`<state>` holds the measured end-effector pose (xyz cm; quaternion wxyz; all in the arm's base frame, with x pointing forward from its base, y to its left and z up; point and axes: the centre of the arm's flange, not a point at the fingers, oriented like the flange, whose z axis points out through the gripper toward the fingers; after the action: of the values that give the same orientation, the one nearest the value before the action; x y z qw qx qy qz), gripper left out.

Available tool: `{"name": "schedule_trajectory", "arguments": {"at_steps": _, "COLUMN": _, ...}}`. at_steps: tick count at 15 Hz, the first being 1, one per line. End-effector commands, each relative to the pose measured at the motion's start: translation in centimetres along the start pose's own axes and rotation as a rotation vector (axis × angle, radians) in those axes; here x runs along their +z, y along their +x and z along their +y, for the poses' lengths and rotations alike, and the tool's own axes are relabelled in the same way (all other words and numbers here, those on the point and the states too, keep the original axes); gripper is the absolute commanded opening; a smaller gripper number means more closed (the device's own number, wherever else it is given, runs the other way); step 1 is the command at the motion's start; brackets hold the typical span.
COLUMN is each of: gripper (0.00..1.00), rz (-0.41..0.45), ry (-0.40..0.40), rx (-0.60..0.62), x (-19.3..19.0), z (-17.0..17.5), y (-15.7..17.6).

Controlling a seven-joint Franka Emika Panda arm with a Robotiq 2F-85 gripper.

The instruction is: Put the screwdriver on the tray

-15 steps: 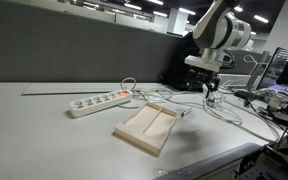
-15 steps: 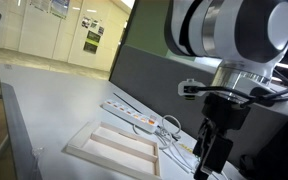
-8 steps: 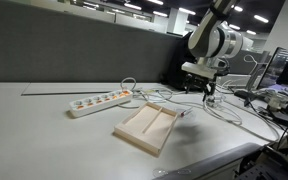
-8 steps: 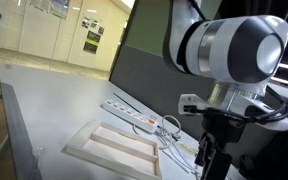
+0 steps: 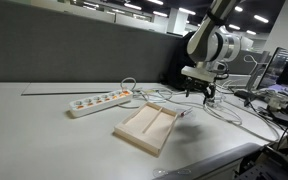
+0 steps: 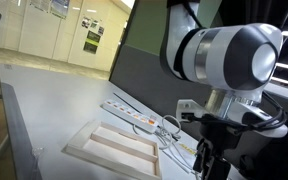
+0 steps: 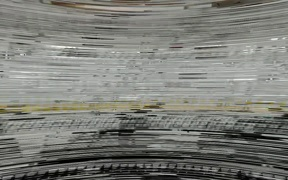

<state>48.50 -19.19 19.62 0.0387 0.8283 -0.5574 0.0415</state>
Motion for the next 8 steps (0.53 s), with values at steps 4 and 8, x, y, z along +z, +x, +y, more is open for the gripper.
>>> {"name": "schedule_trajectory", "arguments": {"at_steps": 4, "gripper": 1.00, "rz": 0.032, "ry": -0.037, "rx": 0.009, "x": 4.6, "z": -0.5, "y": 0.1}}
{"name": "schedule_trajectory", "arguments": {"at_steps": 8, "gripper": 1.00, "rz": 0.062, "ry": -0.025, "rx": 0.016, "x": 6.0, "z": -0.9, "y": 0.4}}
